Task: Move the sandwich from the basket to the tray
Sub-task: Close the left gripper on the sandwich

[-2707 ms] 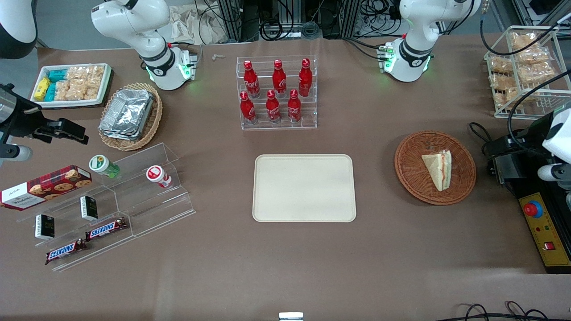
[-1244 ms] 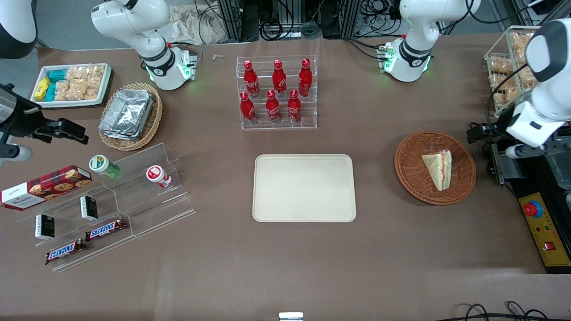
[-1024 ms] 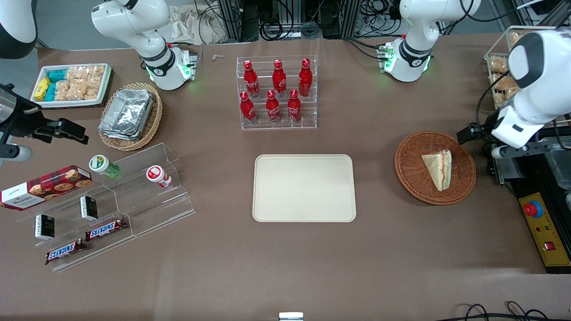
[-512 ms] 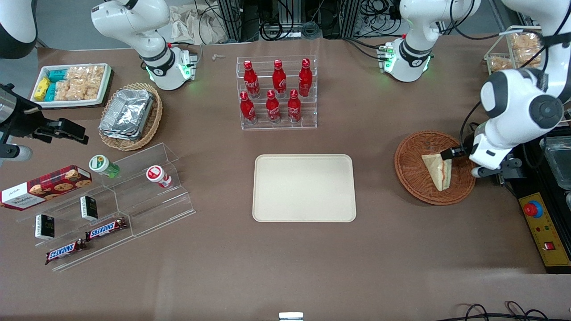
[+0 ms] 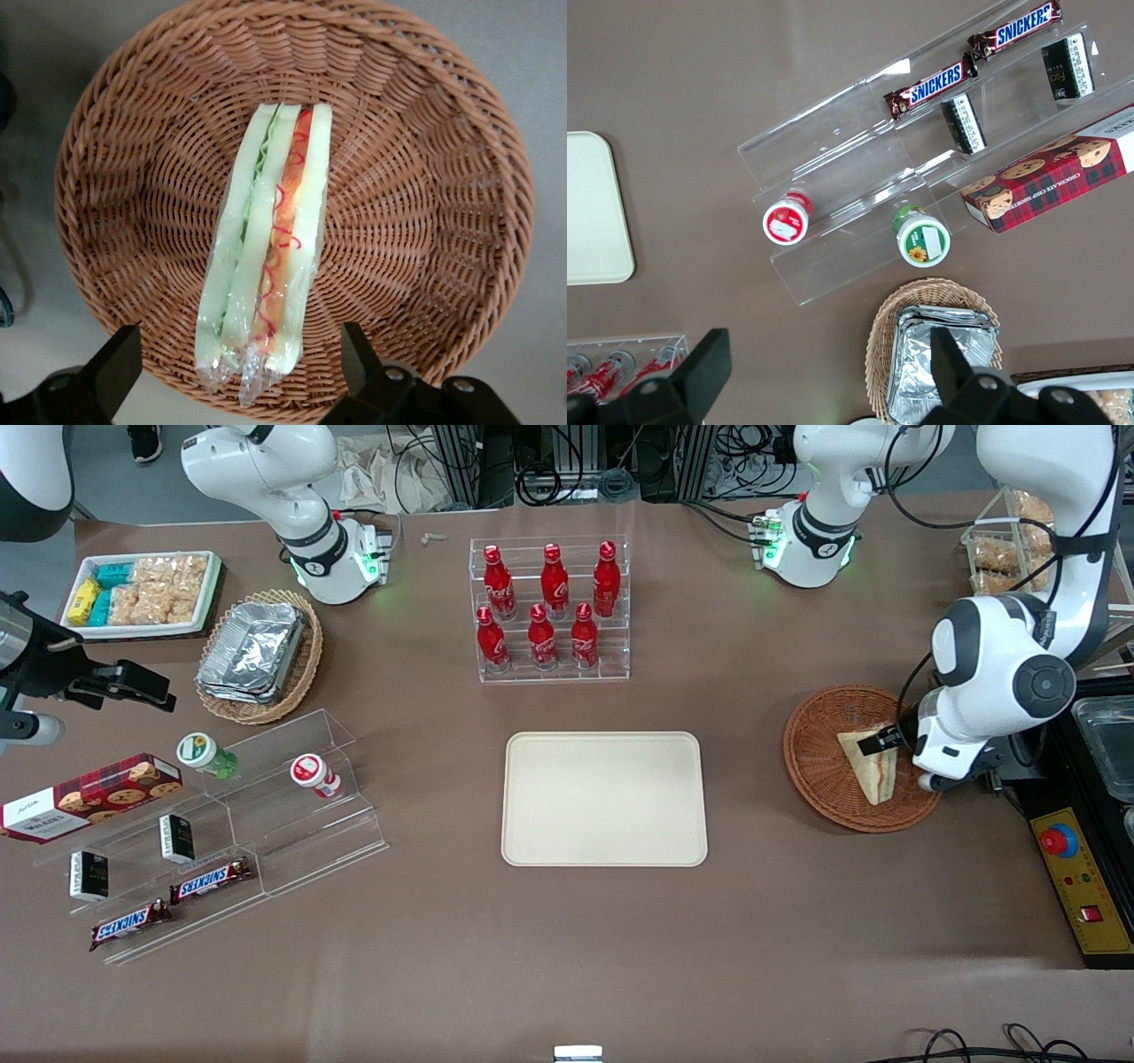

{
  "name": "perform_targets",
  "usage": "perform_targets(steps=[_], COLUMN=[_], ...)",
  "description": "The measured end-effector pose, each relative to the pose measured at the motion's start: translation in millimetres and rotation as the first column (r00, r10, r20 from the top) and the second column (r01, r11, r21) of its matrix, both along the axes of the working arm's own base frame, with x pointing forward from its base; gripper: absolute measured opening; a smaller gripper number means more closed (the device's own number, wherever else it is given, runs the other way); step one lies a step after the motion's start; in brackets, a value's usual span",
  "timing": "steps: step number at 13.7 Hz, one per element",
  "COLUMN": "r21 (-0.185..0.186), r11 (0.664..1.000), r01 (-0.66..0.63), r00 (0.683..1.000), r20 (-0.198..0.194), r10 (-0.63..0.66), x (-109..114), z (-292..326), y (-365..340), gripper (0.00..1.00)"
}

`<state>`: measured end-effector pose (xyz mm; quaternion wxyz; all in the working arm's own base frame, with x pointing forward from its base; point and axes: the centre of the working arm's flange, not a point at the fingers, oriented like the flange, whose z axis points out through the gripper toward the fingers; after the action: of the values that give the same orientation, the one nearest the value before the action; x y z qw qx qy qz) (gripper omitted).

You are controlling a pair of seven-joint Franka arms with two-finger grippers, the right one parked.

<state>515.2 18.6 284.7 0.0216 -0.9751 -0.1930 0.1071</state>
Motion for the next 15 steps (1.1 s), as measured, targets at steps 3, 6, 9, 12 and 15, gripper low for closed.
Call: perform_targets(steps=[3,6,9,12,15], r21=[0.002,0.003,0.004,0.012,0.015], r11=[1.0,1.0,1.0,0.999,0.998], r01=[-0.004,-0.005,-0.011,-0.044,-0.058], r00=[1.0,1.0,1.0,0.999,0.998], r20=[0.005,-0.005,-0.013,0.0,0.005], r10=[0.004,0.005,0.011,0.044,0.058], x=[-1,-5,-6,-4,-3], z=[-15,-32,-38,-39,-38], y=[0,0,0,0,-1], gripper=[1.0,1.0,0.95,0.59,0.37])
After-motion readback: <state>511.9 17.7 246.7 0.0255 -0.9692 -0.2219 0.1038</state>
